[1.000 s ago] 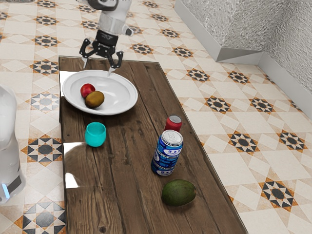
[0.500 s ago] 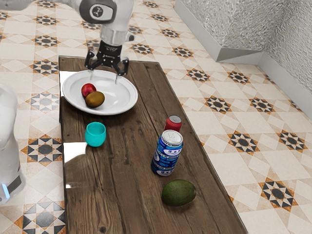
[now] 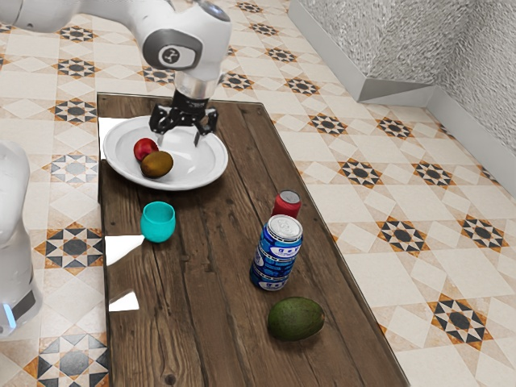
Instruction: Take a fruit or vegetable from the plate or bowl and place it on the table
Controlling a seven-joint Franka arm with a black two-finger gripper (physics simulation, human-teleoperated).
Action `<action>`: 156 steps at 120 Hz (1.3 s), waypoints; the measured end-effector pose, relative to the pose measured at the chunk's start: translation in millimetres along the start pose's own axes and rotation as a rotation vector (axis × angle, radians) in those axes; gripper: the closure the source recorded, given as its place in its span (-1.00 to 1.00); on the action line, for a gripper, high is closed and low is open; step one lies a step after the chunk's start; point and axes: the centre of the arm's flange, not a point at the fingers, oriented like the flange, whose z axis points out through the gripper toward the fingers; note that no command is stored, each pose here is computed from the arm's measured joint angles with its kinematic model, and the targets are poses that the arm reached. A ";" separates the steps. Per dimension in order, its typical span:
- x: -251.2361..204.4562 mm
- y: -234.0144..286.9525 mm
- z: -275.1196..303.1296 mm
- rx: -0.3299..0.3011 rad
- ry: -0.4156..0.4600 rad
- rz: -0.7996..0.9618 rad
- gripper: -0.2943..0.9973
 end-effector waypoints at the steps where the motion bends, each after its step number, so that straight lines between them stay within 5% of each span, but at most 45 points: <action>1: 0.5 -0.3 0.9 0.001 0.002 -0.003 -0.54; 156: 2.2 -30.2 51.3 0.020 0.019 -0.192 -0.49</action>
